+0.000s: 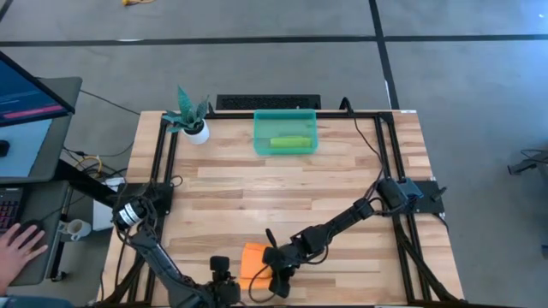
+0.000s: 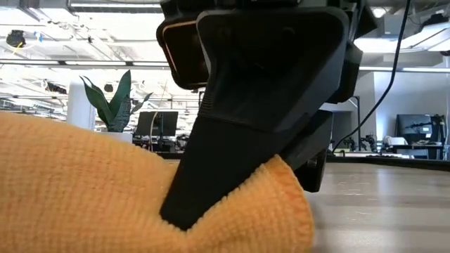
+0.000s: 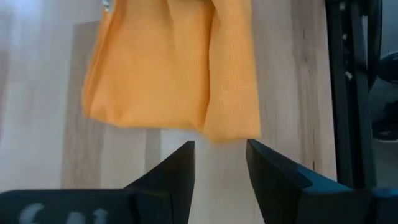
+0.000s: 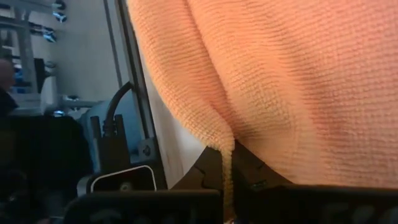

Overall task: Roll towel into tight, uniform cylinder
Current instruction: Roll the orange microfiber towel

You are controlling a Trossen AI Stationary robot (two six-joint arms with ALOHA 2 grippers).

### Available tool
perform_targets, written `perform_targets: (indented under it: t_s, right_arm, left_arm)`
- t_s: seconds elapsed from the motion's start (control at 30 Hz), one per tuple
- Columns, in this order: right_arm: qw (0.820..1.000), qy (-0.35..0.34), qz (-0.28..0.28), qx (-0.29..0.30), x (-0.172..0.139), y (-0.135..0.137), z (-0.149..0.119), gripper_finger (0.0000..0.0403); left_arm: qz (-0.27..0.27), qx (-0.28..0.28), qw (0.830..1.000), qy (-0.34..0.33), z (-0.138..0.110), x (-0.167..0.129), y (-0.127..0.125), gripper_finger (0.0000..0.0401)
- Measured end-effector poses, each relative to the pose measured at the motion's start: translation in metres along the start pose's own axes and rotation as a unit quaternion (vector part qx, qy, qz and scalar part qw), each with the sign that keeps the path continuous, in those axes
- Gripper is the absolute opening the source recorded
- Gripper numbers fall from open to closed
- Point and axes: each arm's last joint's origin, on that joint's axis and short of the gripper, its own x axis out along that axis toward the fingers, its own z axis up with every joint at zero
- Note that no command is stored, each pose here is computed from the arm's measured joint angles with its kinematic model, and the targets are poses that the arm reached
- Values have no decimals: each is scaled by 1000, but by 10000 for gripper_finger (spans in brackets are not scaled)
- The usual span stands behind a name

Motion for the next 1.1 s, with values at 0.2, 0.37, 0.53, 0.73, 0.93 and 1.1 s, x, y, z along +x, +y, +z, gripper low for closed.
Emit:
perform_targets:
  t_s: [0.2, 0.37, 0.53, 0.73, 0.93, 1.1]
  right_arm:
    - [999, 10, 11, 38, -3, -7, 9, 18]
    - [998, 17, 19, 65, -5, -12, 14, 16]
    - [997, 18, 21, 69, -6, -13, 15, 18]
    - [997, 17, 20, 67, -5, -11, 14, 16]
    - [998, 17, 19, 65, -5, -10, 12, 20]
    - [998, 19, 20, 62, -4, -7, 9, 16]
  left_arm:
    - [26, 12, 997, -65, -12, -12, -12, 130]
    - [9, 41, 988, -150, -13, -22, -30, 130]
    - [-19, 60, 982, -181, -16, -7, -37, 131]
    - [1, 50, 985, -162, -15, 17, -22, 131]
    - [16, 29, 992, -125, -11, 40, -3, 131]
    - [37, 4, 994, -102, -11, 46, 7, 131]
